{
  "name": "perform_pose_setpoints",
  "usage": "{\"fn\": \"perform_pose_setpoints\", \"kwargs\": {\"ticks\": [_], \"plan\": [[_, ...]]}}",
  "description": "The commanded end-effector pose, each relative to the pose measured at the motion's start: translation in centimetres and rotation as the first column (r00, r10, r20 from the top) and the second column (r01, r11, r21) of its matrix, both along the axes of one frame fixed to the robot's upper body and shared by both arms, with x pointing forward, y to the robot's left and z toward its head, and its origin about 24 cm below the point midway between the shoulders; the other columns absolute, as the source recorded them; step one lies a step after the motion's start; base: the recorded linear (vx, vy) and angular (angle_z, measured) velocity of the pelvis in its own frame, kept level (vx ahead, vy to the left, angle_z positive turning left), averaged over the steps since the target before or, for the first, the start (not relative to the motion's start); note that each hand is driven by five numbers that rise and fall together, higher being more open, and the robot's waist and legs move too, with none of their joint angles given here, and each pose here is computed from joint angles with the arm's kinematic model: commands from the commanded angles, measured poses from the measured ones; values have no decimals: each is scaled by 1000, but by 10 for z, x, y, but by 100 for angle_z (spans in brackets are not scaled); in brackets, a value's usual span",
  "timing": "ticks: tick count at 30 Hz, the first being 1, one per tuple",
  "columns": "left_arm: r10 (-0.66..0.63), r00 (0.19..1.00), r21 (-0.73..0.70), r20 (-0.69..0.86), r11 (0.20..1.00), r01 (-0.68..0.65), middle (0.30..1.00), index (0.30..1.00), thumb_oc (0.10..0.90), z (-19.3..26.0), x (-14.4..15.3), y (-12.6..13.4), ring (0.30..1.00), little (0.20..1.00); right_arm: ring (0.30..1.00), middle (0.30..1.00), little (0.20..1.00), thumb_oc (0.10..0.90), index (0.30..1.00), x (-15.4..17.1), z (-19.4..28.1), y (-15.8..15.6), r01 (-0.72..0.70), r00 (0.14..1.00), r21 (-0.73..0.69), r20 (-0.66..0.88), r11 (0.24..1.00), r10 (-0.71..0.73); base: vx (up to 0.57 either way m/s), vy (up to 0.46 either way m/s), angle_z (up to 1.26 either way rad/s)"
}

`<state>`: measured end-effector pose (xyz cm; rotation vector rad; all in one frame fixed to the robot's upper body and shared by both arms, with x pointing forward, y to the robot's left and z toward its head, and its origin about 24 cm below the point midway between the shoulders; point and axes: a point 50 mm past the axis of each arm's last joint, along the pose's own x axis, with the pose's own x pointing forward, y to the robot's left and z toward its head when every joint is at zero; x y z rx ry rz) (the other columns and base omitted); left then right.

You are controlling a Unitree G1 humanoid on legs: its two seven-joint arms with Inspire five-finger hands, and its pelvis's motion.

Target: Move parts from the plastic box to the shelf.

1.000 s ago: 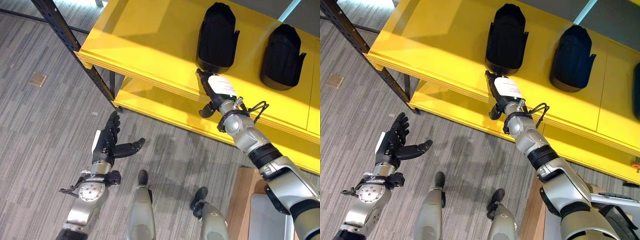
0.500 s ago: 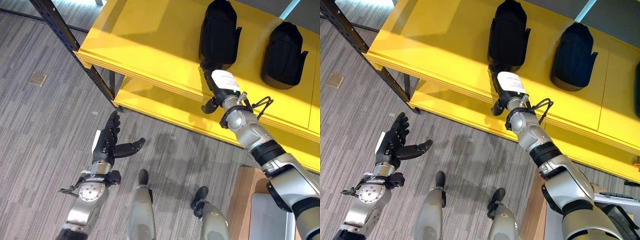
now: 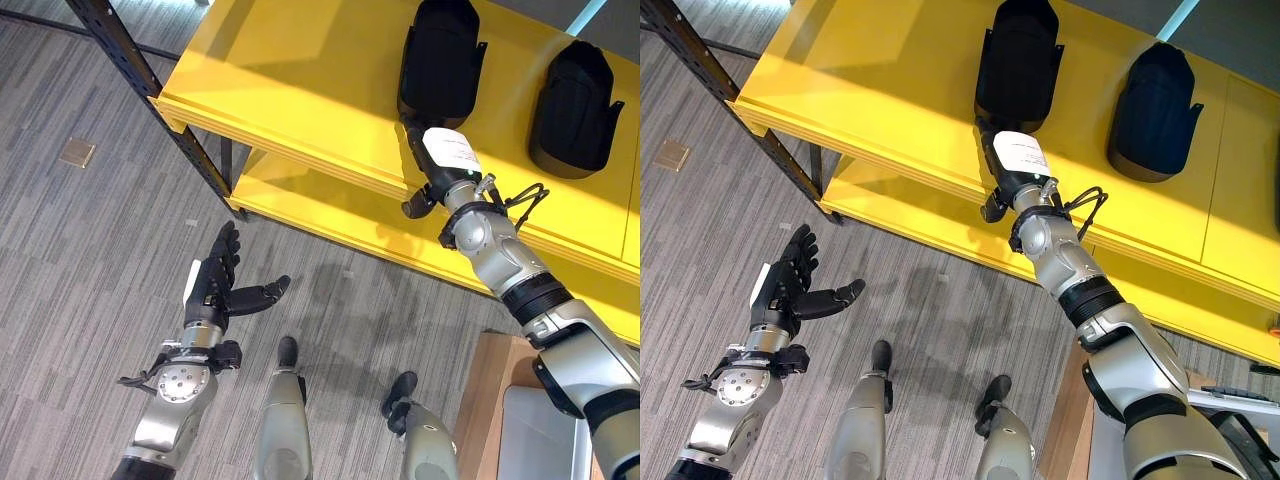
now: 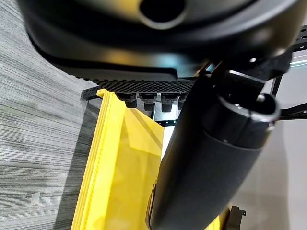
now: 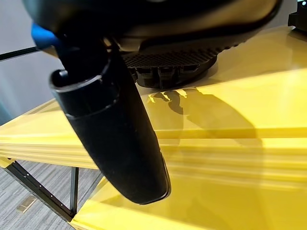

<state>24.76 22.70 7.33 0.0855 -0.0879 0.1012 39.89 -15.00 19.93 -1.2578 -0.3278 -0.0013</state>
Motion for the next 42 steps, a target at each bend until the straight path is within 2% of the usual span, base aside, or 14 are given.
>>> {"fn": "perform_pose_setpoints", "kwargs": {"ticks": [1,42], "plan": [[-60,966,26,252,998,56,1000,1000,900,48,-2,-3,1000,1000,1000,1000,1000,900,1000,1,83,8,-28,964,-1,265,1000,27,0,0,0],[-51,964,27,260,999,45,1000,1000,900,50,-2,0,1000,1000,1000,1000,1000,900,1000,-4,97,26,-95,946,6,311,995,89,0,0,0]]}}
